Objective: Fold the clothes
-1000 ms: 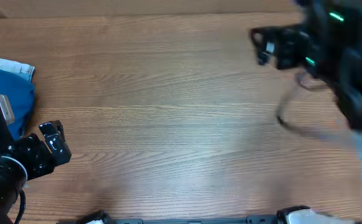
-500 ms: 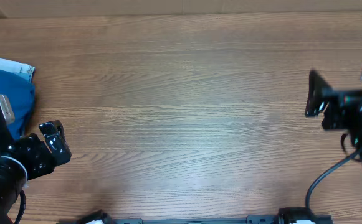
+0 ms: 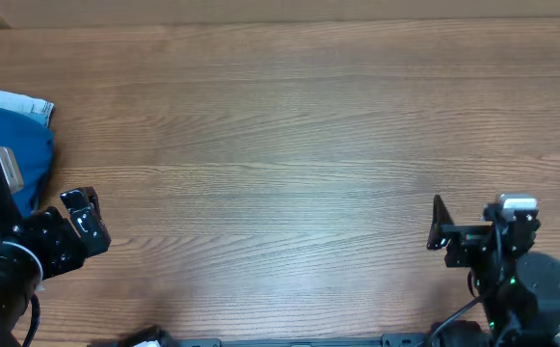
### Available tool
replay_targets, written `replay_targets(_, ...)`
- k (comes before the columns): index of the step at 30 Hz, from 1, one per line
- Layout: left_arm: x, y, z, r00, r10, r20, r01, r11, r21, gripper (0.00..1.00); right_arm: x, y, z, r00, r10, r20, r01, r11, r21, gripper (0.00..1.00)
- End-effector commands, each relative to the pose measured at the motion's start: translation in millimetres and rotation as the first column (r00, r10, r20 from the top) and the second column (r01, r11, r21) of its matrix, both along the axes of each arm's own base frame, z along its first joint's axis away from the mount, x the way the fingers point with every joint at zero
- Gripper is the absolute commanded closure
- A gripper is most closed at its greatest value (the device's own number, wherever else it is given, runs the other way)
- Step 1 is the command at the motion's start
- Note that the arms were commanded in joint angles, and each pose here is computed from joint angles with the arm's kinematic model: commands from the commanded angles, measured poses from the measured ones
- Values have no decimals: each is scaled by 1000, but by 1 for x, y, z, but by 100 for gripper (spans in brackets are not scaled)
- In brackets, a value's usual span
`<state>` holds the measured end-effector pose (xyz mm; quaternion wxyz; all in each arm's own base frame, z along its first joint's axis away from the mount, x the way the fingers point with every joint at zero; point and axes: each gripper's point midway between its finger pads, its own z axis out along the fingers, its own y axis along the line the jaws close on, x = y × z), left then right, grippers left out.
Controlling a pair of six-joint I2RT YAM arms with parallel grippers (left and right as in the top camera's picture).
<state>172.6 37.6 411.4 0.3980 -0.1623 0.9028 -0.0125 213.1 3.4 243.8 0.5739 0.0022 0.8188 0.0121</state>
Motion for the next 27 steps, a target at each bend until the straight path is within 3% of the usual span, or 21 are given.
replay_targets(1, 1, -2, 0, 1000, -21, 1, 21, 1000, 4, 0, -2, 0, -24, 1000, 2, -3, -2, 1000, -1, 0)
replay_targets(13, 1, -2, 0, 1000, -21, 1, 21, 1000, 4, 0, -12, 0, -67, 999, 2, 37, -2, 1000, -1, 0)
replay_targets(27, 1, -2, 0, 1000, -21, 1, 21, 1000, 4, 0, -4, 12, -137, 993, 67, -101, -65, 998, 29, 0)
